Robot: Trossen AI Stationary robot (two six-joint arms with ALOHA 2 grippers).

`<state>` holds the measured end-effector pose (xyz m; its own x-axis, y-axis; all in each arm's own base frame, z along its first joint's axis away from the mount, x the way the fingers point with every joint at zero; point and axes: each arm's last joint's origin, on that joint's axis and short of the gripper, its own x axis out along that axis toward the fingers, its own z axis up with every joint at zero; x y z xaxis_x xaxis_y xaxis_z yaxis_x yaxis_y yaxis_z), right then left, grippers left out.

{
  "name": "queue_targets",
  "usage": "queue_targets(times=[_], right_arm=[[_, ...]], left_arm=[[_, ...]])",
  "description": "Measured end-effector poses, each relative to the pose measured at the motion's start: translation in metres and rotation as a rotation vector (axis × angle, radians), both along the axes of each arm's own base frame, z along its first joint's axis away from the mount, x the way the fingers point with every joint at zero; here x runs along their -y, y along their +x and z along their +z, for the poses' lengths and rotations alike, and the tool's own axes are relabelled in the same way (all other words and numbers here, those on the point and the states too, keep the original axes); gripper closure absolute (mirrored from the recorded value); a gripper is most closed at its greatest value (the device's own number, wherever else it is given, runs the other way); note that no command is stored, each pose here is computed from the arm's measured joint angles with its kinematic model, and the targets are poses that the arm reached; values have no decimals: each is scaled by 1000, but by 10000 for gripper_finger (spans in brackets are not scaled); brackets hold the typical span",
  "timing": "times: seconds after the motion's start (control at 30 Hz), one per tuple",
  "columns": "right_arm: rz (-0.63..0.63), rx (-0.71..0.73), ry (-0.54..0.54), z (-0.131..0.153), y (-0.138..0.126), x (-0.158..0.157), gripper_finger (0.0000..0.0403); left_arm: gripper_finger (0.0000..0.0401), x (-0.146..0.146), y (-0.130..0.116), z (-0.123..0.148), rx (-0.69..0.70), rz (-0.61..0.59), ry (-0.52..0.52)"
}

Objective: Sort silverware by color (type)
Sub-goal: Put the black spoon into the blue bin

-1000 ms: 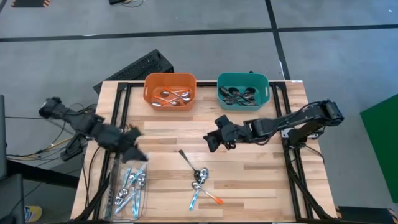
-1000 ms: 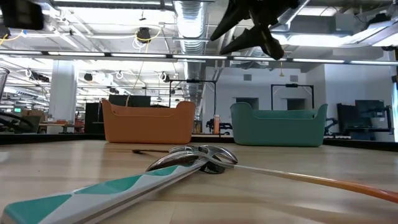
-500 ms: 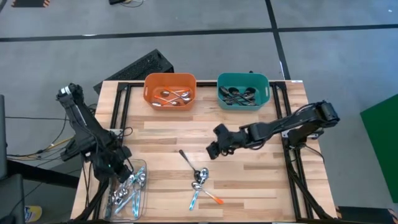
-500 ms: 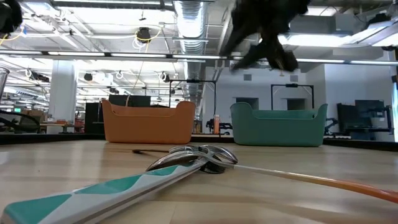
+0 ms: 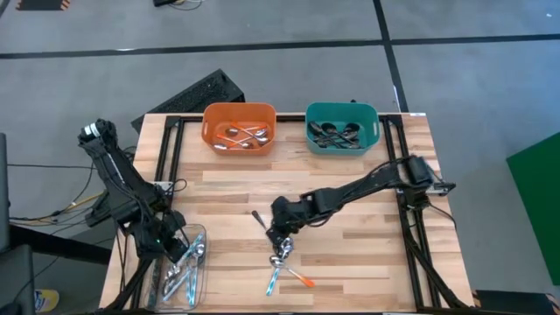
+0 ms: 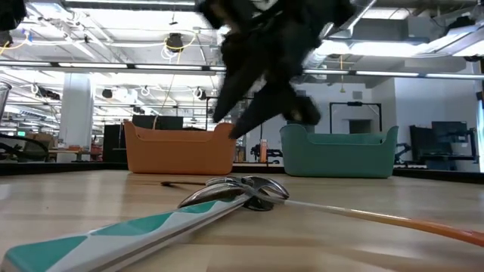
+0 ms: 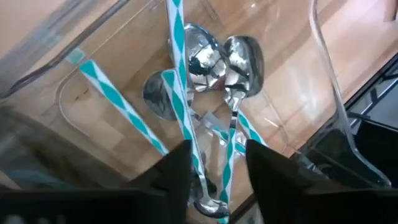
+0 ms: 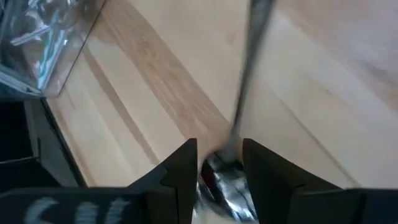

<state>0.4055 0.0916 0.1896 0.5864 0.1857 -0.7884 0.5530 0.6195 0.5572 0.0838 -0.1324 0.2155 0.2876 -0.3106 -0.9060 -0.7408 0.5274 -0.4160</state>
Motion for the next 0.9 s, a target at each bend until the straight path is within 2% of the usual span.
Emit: queue_targets(times=[0.1, 0.23, 0.3, 0.37, 0.53, 0.67, 0.9], right_arm=[[27, -33, -24, -8, 13, -5, 252], [107, 2, -71, -12, 29, -16, 241], [110, -3, -75, -17, 36, -18, 230], [96, -72, -88, -25, 37, -20, 219], [61, -157, -106, -34, 38, -19, 209], [64, -207, -101, -43, 34, -24, 228], [40, -271, -59, -52, 29, -37, 298]], left_arm=[[229, 0, 0, 1, 9, -19, 4], [200, 0, 3, 7, 90, -28, 36], [196, -1, 4, 14, 165, -24, 54], [196, -4, 5, 22, 231, -27, 76], [197, -14, 2, 33, 335, -19, 120], [197, -21, 0, 36, 384, 3, 155], [197, -24, 0, 37, 436, 5, 210]])
